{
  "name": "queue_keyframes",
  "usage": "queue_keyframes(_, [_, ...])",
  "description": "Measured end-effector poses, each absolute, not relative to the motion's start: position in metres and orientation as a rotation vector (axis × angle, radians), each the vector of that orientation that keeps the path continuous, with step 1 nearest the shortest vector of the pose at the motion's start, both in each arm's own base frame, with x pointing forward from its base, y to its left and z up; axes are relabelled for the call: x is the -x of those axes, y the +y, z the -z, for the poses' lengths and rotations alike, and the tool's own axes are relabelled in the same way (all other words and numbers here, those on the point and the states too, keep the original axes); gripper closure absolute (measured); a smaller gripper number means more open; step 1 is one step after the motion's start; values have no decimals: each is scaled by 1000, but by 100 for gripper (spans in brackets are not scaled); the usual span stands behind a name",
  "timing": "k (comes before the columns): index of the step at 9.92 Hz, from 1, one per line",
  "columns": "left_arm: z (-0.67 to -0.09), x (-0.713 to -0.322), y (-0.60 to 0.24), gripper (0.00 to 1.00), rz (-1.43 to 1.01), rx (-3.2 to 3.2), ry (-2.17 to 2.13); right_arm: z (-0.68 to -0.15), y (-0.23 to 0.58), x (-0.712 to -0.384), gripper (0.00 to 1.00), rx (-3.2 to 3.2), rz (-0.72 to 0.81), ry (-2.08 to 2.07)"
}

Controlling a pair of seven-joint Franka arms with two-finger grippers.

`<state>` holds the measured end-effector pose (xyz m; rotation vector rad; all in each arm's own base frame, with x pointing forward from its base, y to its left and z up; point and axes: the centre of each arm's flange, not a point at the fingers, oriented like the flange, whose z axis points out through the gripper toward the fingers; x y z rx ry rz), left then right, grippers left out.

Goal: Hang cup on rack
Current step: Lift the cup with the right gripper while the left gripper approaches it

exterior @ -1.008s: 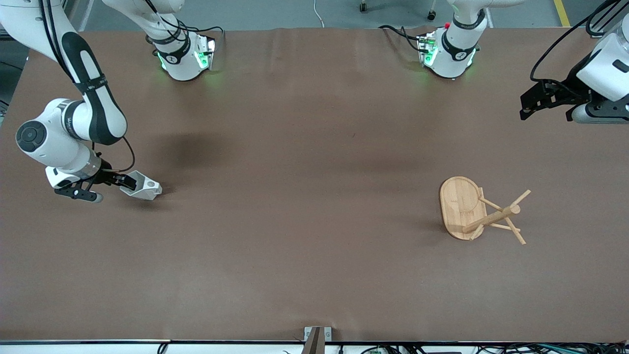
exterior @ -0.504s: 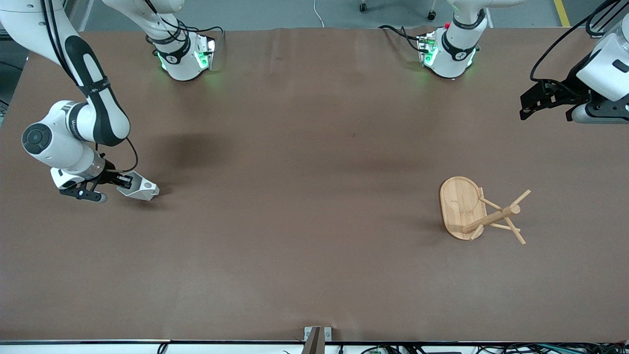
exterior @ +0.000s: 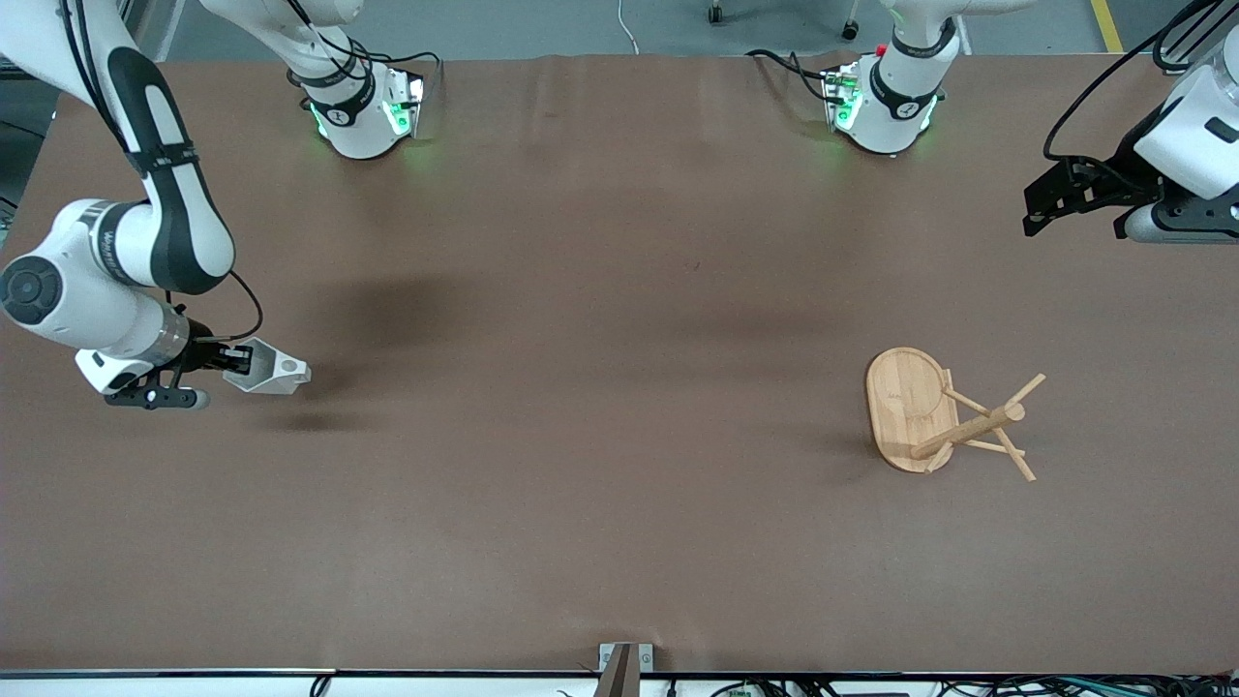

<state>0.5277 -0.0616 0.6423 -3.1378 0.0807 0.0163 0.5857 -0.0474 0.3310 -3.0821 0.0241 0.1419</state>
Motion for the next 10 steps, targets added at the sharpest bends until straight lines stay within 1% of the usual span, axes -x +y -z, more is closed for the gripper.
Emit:
queue_keyframes(1, [-642,-527,-65,0,-16,3138,91,-352,-17,-593,96,2991,-130,-6])
queue_keyframes(2, [-642,-526,-75,0,-14,3138,119,-360,13,-592,96,2877,-138,-39])
queue_keyframes(4, [-640,-521,-120,0,-8,3137,252,-360,72,-586,96,2625,-157,-45])
queue_keyframes(6, [-637,-506,-190,0,-4,3182,452,-365,142,-579,96,2388,-166,7])
queue_keyframes(8, [-631,-486,-276,0,77,3190,700,-374,226,-562,96,2189,-176,35])
queue_keyframes(10, [-611,-460,-358,0,102,3191,923,-381,281,-543,96,2068,-189,24])
